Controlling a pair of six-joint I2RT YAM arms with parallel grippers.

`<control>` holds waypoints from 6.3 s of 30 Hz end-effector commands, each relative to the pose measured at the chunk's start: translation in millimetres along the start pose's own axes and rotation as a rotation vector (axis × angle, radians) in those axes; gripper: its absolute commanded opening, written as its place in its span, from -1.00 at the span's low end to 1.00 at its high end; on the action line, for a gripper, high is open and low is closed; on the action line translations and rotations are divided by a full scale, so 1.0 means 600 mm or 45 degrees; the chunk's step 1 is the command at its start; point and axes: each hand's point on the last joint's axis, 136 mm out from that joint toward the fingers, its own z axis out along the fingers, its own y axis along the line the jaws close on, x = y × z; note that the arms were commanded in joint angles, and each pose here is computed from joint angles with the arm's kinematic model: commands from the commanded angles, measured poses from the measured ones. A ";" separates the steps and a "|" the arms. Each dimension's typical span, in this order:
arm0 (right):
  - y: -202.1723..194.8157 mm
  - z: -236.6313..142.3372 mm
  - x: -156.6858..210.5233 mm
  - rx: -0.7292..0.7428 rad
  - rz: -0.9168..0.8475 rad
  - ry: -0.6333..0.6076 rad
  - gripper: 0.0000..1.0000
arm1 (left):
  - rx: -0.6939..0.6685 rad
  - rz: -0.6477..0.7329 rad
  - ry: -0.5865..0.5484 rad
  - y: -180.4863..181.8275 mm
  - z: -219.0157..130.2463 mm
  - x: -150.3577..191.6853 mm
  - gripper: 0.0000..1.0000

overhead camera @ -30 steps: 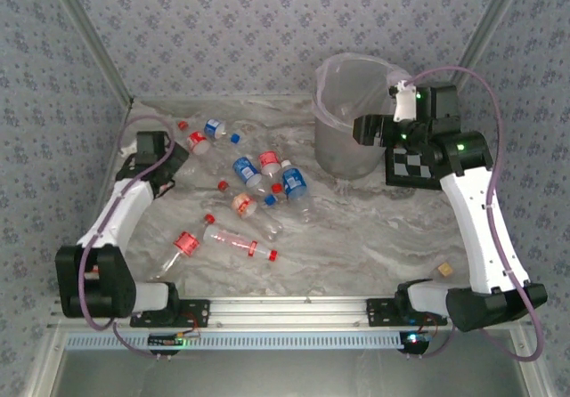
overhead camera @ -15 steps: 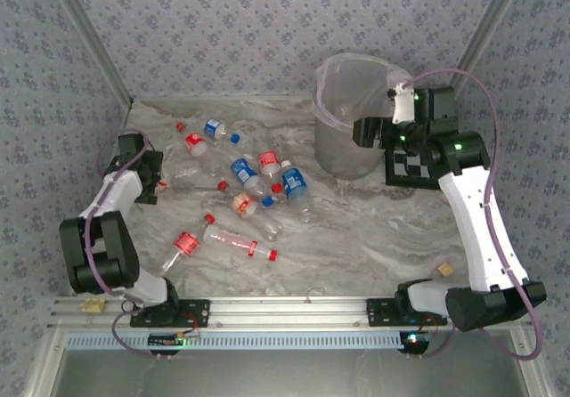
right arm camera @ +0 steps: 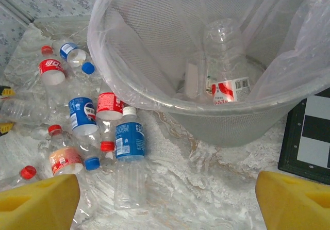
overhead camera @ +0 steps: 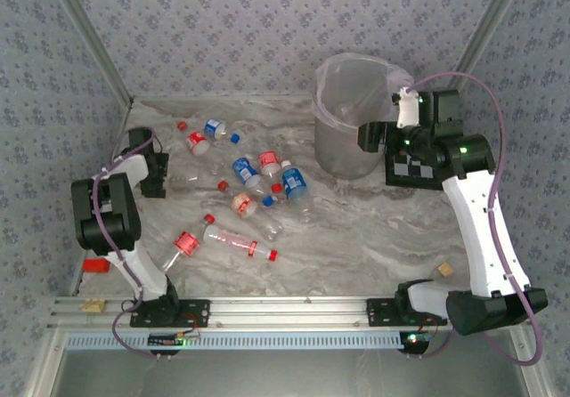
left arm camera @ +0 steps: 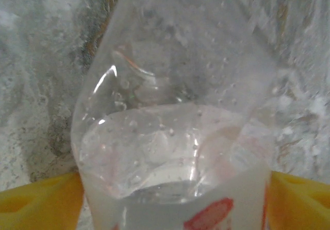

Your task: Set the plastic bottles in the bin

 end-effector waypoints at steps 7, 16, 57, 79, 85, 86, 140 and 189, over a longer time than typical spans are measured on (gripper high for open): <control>0.033 -0.040 -0.012 -0.084 0.011 -0.062 0.79 | 0.117 0.204 -0.032 -0.029 -0.068 -0.001 0.41; 0.138 -0.039 -0.022 -0.344 -0.035 -0.081 0.78 | 0.372 0.599 0.012 -0.083 -0.193 0.038 0.21; 0.390 0.182 0.012 -0.794 -0.133 0.239 -0.07 | 1.371 1.011 0.681 -0.183 -0.519 0.437 0.07; 0.062 0.068 -0.160 -0.048 -0.068 -0.140 -0.31 | 1.033 1.131 0.201 -0.118 -0.511 0.255 0.99; -0.028 0.111 -0.149 0.107 -0.014 -0.037 -0.35 | 0.772 1.209 0.095 -0.042 -0.453 0.217 0.89; -0.034 0.120 -0.144 0.116 -0.013 -0.018 -0.36 | 0.738 1.211 0.082 -0.031 -0.444 0.211 0.88; 0.045 -0.030 -0.026 -0.146 0.049 -0.113 0.79 | 0.251 0.992 0.218 -0.073 -0.017 0.230 0.51; 0.365 0.191 -0.060 -0.842 0.083 0.196 0.46 | 1.615 1.712 0.427 -0.016 -0.563 0.478 -0.19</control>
